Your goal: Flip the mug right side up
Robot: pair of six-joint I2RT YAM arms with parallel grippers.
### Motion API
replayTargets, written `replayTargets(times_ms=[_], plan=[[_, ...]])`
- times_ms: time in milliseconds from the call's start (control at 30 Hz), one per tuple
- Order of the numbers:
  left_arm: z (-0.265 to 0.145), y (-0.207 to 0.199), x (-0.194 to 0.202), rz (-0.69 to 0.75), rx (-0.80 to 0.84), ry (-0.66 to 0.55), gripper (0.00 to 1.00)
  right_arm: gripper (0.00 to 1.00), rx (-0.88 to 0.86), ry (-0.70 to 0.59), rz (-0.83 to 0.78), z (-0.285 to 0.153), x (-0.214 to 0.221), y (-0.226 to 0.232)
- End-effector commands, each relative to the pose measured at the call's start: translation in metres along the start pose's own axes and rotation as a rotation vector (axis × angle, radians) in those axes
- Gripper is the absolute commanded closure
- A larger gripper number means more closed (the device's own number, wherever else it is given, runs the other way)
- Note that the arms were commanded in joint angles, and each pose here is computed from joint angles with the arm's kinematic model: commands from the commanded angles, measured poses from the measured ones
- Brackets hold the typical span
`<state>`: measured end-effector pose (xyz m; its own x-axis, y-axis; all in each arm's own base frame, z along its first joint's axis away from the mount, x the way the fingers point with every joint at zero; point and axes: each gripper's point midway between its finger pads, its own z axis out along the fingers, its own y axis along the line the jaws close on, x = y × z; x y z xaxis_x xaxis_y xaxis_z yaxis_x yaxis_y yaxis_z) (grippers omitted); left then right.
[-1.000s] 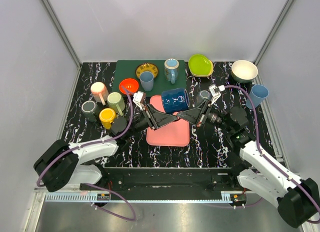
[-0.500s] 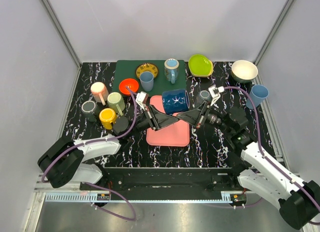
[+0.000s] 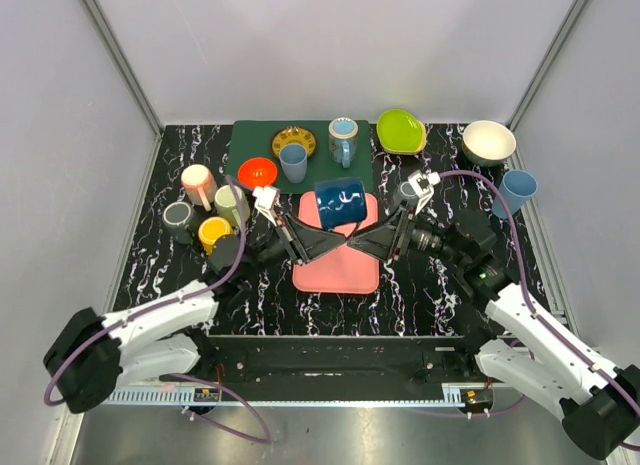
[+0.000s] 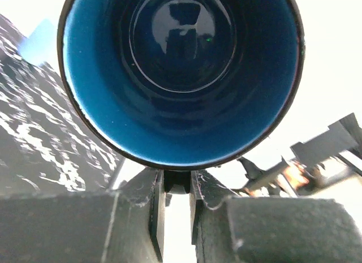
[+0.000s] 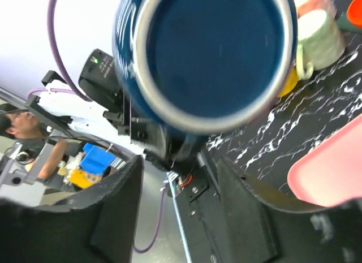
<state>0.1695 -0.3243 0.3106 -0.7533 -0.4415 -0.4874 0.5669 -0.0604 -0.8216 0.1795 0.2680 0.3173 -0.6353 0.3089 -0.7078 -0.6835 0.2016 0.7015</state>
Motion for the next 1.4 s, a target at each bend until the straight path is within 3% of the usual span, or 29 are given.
replayTargets(times_ms=[0, 100, 233, 333, 433, 533, 800, 1367], plan=[[-0.012, -0.005, -0.049, 0.226, -0.113, -0.196, 1.00, 0.31, -0.008, 0.086, -0.066, -0.005, 0.009, 0.010], [-0.025, 0.007, -0.061, 0.307, -0.256, -0.217, 1.00, 0.08, 0.028, 0.087, -0.075, -0.007, 0.005, 0.009], [-0.046, 0.041, -0.084, 0.428, -0.595, -0.195, 1.00, 0.05, 0.235, 0.068, -0.095, -0.014, 0.000, -0.024], [-0.066, 0.091, -0.083, 0.490, -0.936, -0.019, 1.00, 0.05, 0.541, 0.048, -0.079, -0.034, -0.005, -0.072], [-0.078, 0.124, -0.076, 0.497, -1.117, 0.117, 1.00, 0.06, 0.798, 0.038, -0.063, -0.061, -0.005, -0.110], [-0.075, 0.150, -0.073, 0.500, -1.190, 0.198, 1.00, 0.05, 0.911, 0.026, -0.054, -0.076, -0.004, -0.125], [-0.054, 0.213, -0.083, 0.510, -1.316, 0.364, 1.00, 0.05, 0.902, 0.030, -0.039, -0.078, 0.003, -0.125], [-0.043, 0.303, -0.092, 0.446, -1.385, 0.447, 1.00, 0.05, 0.921, 0.040, -0.045, -0.089, 0.010, -0.127]])
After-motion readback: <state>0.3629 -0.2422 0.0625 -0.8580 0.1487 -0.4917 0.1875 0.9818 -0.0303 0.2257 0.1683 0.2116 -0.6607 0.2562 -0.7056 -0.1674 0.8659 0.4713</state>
